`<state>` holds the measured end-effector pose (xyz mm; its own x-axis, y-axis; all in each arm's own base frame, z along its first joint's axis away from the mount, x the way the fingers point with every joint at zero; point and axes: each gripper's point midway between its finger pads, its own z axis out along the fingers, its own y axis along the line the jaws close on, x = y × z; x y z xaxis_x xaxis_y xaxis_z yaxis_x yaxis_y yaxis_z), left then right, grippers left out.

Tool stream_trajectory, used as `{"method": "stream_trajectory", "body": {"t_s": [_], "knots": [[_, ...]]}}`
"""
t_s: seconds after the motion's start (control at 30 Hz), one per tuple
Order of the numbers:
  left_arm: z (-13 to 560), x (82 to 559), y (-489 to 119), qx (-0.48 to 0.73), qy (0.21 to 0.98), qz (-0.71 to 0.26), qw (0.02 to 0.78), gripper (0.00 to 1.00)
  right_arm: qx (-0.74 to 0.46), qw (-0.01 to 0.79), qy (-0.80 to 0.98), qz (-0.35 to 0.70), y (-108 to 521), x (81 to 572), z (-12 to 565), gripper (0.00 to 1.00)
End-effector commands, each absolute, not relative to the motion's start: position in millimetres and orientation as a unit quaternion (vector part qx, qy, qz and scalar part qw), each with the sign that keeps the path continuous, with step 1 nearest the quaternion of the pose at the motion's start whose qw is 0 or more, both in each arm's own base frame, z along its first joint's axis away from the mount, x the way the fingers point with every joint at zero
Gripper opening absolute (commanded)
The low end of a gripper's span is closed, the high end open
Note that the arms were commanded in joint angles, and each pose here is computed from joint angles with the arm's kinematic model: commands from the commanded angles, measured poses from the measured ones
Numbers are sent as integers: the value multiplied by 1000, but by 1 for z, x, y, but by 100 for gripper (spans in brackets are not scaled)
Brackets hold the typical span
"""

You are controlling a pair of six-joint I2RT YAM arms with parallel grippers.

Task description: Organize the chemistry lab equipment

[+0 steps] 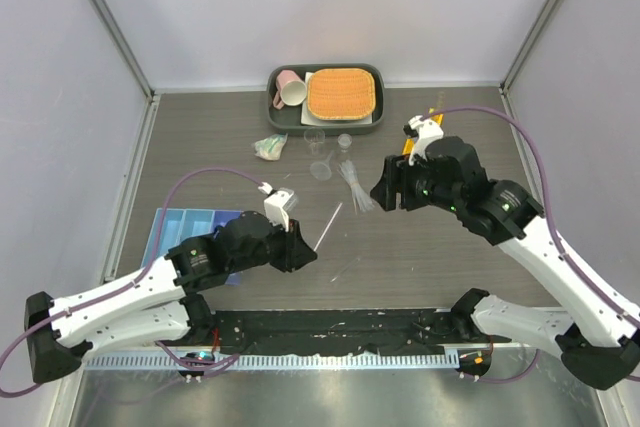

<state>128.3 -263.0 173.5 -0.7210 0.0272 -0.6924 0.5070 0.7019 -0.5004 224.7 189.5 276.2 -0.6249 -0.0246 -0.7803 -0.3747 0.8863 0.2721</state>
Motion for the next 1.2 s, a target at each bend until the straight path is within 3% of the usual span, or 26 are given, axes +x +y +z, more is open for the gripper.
{"method": "stream_trajectory", "body": {"t_s": [0.0,0.2,0.63,1.17], "knots": [[219,97,-293,238,781,-482,317,0,-186,418,813,360,219,177,322,65],[242,67,-305,286,721,-564,284,0,-211,381,775,457,222,125,338,65],[271,29,-291,318,635,-650,270,0,-211,385,732,521,198,73,365,65],[288,9,-298,355,569,-704,236,0,-208,346,714,572,217,70,354,62]]}}
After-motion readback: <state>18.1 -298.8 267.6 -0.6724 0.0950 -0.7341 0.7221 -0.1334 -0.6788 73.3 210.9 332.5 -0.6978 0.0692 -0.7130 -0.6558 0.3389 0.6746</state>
